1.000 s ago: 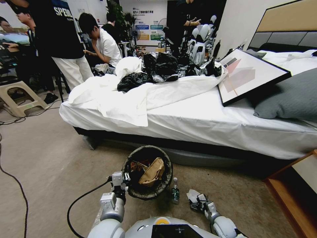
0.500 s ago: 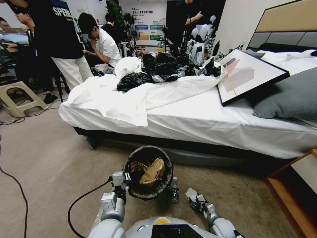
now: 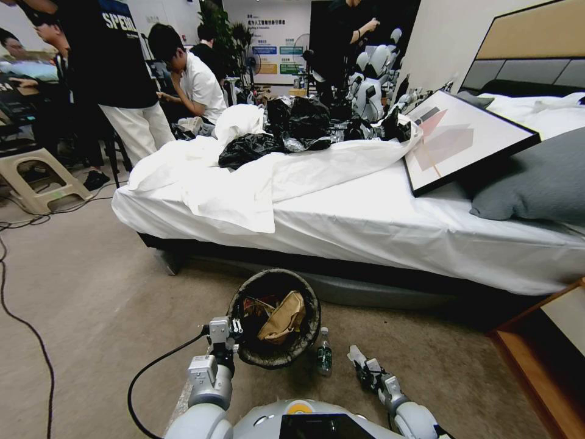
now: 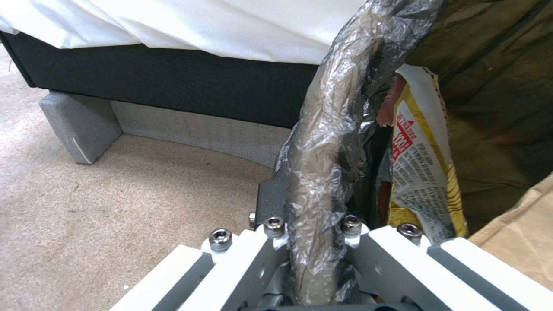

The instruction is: Pick up the trash bin, then pick up the garbage from the floor and place it into the trash bin.

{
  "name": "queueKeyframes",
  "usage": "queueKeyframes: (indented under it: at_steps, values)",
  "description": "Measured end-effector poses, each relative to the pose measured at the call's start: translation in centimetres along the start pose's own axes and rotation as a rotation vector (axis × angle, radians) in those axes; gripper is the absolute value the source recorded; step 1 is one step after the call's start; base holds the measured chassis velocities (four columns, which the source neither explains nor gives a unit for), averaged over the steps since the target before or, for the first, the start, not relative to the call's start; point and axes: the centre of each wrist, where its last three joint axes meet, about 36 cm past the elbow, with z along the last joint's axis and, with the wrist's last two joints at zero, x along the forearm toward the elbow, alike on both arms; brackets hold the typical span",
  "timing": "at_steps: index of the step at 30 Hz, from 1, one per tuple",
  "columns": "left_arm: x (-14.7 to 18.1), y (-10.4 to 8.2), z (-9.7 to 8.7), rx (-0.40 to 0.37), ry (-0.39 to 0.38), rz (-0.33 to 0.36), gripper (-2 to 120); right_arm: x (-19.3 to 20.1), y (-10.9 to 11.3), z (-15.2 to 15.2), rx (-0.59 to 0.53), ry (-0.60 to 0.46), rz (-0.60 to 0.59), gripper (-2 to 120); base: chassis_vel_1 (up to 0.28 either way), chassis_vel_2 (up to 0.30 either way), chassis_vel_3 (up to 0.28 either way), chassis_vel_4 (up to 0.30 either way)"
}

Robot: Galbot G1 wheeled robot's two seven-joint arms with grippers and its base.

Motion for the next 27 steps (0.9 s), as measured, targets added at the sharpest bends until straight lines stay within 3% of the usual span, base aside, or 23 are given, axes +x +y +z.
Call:
queueKeyframes:
  at_steps: [2,21,27]
  values:
    - [0.0,-0.1,0.0,0.001,0.000,0.002,0,0.0,0.1,-0.1,-0.001,-0.005,0.000,0,0.000,0.000,0.000,0.000]
    - [0.0,-0.1,0.1,-0.001,0.000,0.000,0,-0.1,-0.1,-0.7,0.010,-0.085,0.008,0,0.000,0.000,0.000,0.000]
    - [0.0,-0.1,0.0,-0.002,-0.001,0.000,0,0.9,1.0,-5.1,-0.033,-0.246,0.044,0,0.000,0.000,0.000,0.000]
